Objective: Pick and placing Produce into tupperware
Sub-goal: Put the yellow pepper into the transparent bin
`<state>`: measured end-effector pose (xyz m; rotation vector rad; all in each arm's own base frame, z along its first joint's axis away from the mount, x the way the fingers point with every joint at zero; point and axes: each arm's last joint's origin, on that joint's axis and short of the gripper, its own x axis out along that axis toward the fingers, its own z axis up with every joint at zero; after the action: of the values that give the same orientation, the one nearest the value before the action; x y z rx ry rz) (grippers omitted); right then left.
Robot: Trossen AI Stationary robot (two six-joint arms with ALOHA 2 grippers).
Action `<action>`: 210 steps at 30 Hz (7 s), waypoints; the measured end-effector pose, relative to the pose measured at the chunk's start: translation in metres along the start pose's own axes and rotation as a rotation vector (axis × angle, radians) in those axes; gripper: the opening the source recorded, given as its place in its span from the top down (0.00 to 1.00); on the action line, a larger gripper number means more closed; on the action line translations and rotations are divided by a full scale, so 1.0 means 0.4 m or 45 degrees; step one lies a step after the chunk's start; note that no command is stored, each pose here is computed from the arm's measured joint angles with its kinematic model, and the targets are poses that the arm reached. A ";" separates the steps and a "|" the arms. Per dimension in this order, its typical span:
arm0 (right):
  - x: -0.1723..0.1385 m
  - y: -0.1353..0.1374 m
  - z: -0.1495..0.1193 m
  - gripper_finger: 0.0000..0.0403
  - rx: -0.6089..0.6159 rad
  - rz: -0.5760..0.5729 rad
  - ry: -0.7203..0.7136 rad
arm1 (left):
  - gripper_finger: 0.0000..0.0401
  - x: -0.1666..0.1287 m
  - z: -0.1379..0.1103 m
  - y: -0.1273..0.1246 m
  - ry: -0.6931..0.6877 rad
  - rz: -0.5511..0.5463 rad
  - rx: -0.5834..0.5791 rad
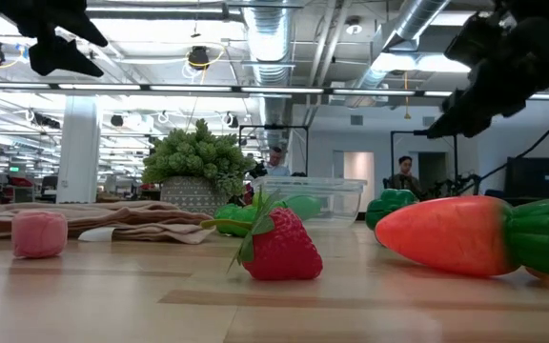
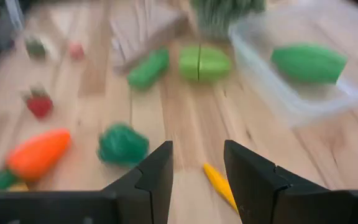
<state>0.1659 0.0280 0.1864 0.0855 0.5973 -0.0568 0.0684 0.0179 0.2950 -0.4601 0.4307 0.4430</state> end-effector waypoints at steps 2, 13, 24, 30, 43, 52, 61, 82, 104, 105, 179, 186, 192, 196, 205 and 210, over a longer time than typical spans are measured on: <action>0.013 0.002 0.007 0.66 -0.052 0.007 0.034 | 0.23 0.000 0.000 0.000 0.000 0.000 -0.001; 0.088 -0.021 0.017 0.66 -0.061 -0.022 0.241 | 0.23 0.000 -0.001 -0.001 0.011 -0.021 -0.001; 0.138 -0.034 -0.012 0.66 -0.123 -0.026 0.424 | 0.23 0.000 -0.001 -0.001 0.011 -0.020 -0.009; 0.156 -0.037 -0.025 0.66 -0.135 -0.034 0.467 | 0.23 0.000 -0.001 -0.001 0.010 -0.018 -0.009; 0.211 -0.035 -0.041 0.66 -0.152 -0.049 0.534 | 0.23 0.000 0.000 0.000 0.004 -0.005 -0.007; 0.239 -0.034 -0.049 0.67 -0.154 -0.055 0.591 | 0.23 0.000 -0.001 0.000 0.003 0.001 -0.003; 0.241 -0.034 -0.051 0.78 -0.120 -0.056 0.595 | 0.23 0.000 -0.001 0.000 0.003 0.004 0.000; 0.236 -0.033 -0.045 0.84 -0.038 -0.070 0.555 | 0.23 0.000 -0.001 0.001 0.003 0.004 0.000; 0.118 -0.121 0.120 0.84 0.185 -0.167 -0.082 | 0.23 0.000 0.000 0.001 0.003 0.005 0.004; 0.116 -0.128 0.125 0.84 0.193 -0.178 -0.107 | 0.23 0.000 0.000 0.000 0.003 0.004 0.004; 0.306 -0.231 0.191 0.84 0.102 -0.137 0.104 | 0.23 0.000 0.001 0.001 -0.005 0.012 0.070; 0.306 -0.229 0.191 0.84 0.103 -0.096 0.103 | 0.23 0.000 0.001 0.001 -0.012 0.024 0.070; 0.306 -0.229 0.191 0.84 0.103 -0.097 0.103 | 0.23 0.000 0.001 0.002 -0.015 0.031 0.070; 0.306 -0.229 0.191 0.84 0.096 -0.098 0.104 | 0.23 0.000 0.001 0.002 -0.015 0.032 0.070; 0.305 -0.230 0.191 0.84 0.094 -0.121 0.104 | 0.23 0.000 0.001 0.002 -0.015 0.032 0.070; 0.305 -0.233 0.191 0.84 0.092 -0.158 0.104 | 0.23 0.000 0.001 0.002 -0.015 0.032 0.070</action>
<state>0.3020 -0.0755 0.1745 0.1213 0.6820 -0.1959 0.0681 0.0187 0.2952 -0.3992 0.4369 0.4570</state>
